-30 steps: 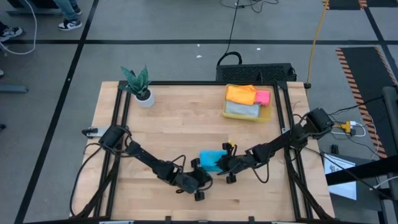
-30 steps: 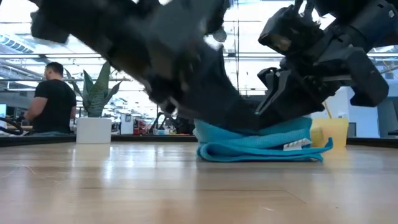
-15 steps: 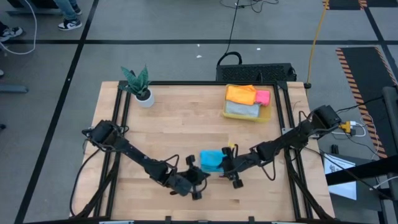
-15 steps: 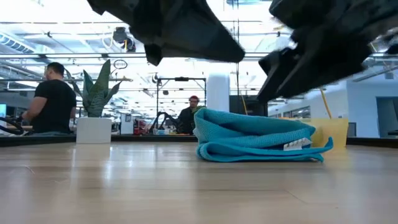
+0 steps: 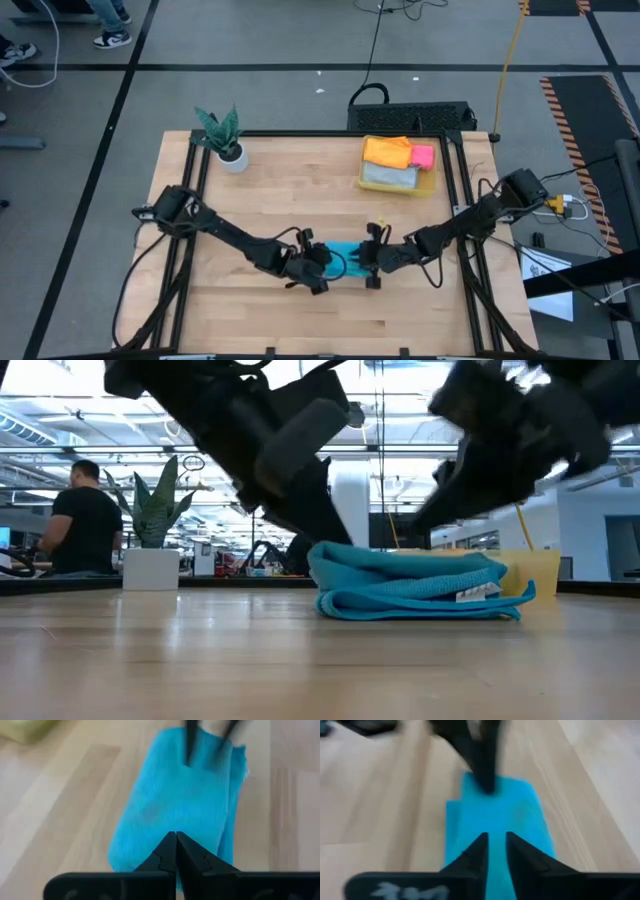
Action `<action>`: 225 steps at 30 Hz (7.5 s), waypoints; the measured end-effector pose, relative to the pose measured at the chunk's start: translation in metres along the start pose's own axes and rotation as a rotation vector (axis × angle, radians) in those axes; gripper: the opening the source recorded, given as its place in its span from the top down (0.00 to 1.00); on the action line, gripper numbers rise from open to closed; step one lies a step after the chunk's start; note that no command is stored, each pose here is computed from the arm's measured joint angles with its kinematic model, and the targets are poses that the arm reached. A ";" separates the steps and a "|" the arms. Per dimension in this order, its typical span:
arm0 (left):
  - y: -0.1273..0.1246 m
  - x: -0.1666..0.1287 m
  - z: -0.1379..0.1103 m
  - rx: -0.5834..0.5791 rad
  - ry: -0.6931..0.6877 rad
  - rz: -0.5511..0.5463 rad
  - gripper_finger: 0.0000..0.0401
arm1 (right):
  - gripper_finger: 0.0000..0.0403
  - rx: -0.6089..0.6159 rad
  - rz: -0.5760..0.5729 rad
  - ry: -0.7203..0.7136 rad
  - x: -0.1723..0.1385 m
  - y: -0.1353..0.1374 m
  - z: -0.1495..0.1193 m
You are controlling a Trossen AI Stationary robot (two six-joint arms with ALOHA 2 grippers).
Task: Fold microfiber towels
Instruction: Fold the blue kitchen towel
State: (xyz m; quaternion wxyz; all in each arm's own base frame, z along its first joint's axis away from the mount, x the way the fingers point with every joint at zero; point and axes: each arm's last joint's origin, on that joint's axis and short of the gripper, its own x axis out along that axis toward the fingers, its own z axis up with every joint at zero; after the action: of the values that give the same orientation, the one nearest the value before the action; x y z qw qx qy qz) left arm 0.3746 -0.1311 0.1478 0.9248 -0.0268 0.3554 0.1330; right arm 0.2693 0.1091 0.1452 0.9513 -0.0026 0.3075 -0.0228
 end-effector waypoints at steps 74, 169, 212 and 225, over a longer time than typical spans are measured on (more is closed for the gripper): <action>0.005 0.009 -0.054 0.042 -0.159 0.002 0.55 | 0.96 -0.011 0.179 -0.063 -0.028 -0.005 -0.027; -0.006 -0.008 -0.058 -0.016 -0.150 0.015 0.66 | 0.59 -0.303 0.324 -0.084 0.035 0.051 0.005; -0.005 0.020 -0.066 -0.013 -0.274 0.109 0.66 | 1.00 -0.127 0.272 -0.053 0.037 0.041 -0.016; -0.033 0.001 -0.083 0.232 -0.255 0.059 0.66 | 1.00 -0.192 0.316 -0.164 0.017 0.049 -0.001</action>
State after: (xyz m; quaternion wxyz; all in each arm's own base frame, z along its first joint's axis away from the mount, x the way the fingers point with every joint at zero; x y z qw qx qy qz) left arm 0.3300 -0.1742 0.0842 0.9550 0.1076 0.2487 0.1206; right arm 0.2847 0.1572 0.1334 0.9603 -0.0468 0.2263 0.1563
